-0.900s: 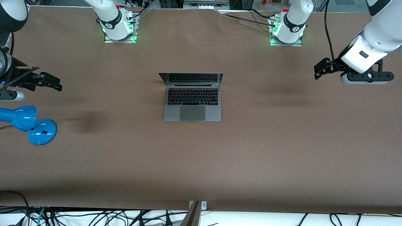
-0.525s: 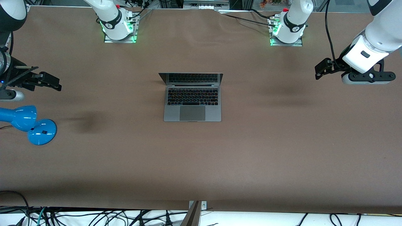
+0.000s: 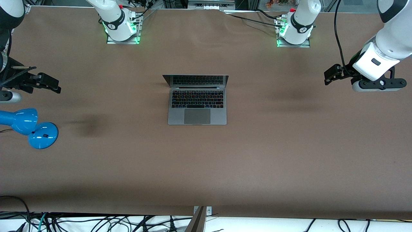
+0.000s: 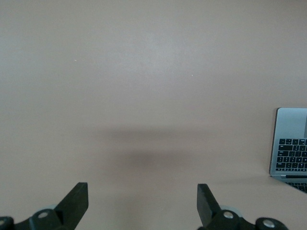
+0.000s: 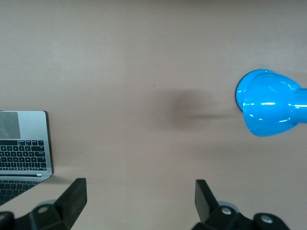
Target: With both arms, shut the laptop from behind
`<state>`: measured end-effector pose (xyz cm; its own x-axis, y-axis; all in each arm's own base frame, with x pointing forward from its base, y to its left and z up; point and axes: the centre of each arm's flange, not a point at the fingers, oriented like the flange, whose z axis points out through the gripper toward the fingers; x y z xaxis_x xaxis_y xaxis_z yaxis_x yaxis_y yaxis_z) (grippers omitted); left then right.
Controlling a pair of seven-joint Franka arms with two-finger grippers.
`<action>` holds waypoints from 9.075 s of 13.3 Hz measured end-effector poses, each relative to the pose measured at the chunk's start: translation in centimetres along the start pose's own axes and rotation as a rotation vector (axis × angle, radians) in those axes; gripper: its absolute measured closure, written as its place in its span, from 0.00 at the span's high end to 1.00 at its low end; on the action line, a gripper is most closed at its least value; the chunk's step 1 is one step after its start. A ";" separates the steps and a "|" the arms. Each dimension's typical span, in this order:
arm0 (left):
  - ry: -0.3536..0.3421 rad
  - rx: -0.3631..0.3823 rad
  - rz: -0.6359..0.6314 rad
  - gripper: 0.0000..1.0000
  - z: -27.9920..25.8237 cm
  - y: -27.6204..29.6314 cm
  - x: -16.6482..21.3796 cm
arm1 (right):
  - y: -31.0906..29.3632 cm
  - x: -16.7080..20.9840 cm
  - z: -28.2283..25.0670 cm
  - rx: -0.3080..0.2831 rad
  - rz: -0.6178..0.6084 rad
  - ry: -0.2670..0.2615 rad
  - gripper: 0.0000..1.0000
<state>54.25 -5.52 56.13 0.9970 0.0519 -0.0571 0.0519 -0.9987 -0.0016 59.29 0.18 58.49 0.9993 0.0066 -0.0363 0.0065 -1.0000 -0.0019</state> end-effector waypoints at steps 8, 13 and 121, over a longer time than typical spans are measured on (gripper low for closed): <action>-0.076 0.012 -0.010 1.00 4.9 1.9 4.1 | 0.0 0.0 0.1 0.000 0.000 -0.005 1.00; -0.102 -0.029 -0.058 1.00 5.9 6.9 3.8 | -1.7 0.3 3.6 0.161 0.005 -0.134 1.00; -0.360 -0.094 -0.256 0.01 33.1 36.6 -1.2 | -31.8 1.6 34.9 0.132 -0.171 -0.341 0.01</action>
<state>53.09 -42.13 23.10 0.8687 0.2770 -0.4107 0.3160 -0.9483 0.0287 59.37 32.07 23.61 0.9148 0.1953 -0.3535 0.1447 -0.9757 -0.1646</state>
